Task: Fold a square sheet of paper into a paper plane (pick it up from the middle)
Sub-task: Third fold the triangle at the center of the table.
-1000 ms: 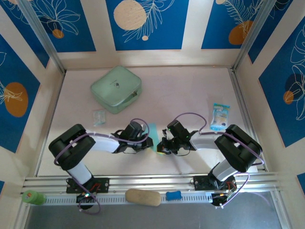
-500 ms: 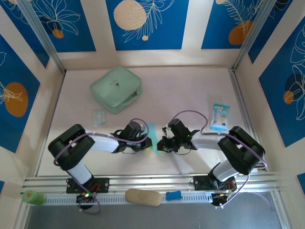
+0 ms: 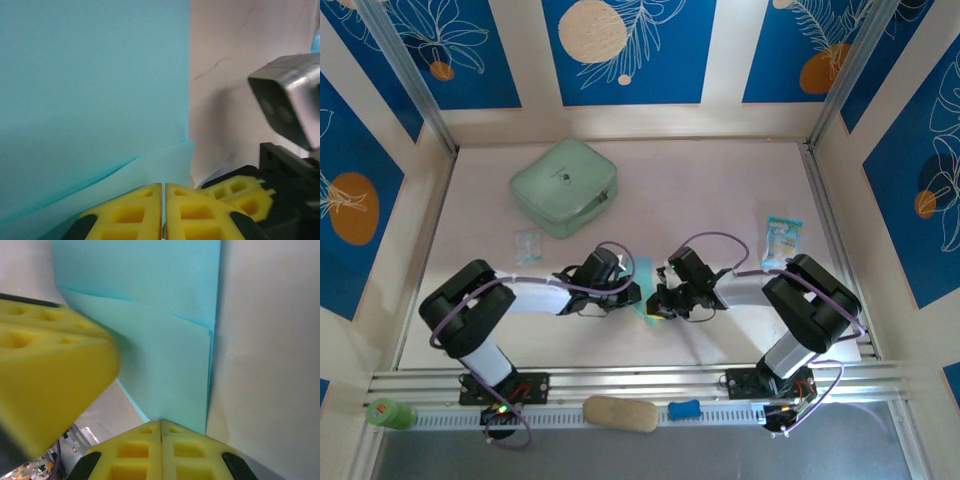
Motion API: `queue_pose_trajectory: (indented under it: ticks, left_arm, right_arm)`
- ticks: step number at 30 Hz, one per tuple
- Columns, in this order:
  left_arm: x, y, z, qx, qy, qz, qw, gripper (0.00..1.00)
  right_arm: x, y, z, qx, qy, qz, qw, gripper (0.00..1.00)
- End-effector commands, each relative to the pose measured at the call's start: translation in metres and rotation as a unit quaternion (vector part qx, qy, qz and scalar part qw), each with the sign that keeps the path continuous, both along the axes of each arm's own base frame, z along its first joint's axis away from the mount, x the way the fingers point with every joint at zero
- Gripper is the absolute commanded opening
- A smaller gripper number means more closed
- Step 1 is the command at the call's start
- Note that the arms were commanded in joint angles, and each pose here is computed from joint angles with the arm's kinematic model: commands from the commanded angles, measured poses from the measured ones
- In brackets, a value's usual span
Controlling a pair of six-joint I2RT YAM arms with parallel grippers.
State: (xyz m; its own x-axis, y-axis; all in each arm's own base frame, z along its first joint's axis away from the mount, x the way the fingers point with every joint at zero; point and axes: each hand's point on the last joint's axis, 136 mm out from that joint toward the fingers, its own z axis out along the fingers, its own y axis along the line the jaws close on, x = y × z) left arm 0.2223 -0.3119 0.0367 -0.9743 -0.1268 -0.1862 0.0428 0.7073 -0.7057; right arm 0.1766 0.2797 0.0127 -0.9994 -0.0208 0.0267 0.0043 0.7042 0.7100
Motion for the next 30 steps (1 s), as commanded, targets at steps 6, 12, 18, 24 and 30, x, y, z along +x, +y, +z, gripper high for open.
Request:
queue_pose_trajectory:
  ticks: [6,12,18,24,30]
  left_arm:
    - [-0.014,0.002,-0.005,-0.013,0.047,0.038,0.998,0.05]
    - [-0.027,0.006,-0.028,0.010,0.076,0.041,0.996,0.03]
    - [-0.026,0.021,-0.046,0.041,0.085,0.049,0.994,0.03]
    - [-0.014,0.036,-0.041,0.045,0.069,0.060,0.995,0.03]
    - [-0.001,0.041,-0.029,0.042,0.057,0.063,0.995,0.05]
  right_arm:
    - [-0.008,-0.020,-0.024,-0.063,0.049,-0.047,0.996,0.01]
    - [-0.009,-0.021,-0.024,-0.061,0.048,-0.047,0.996,0.00]
    - [-0.010,-0.022,-0.024,-0.064,0.045,-0.040,0.996,0.00]
    - [-0.013,-0.026,-0.027,-0.075,0.044,-0.034,0.996,0.00]
    - [-0.013,-0.028,-0.029,-0.080,0.038,-0.029,0.996,0.00]
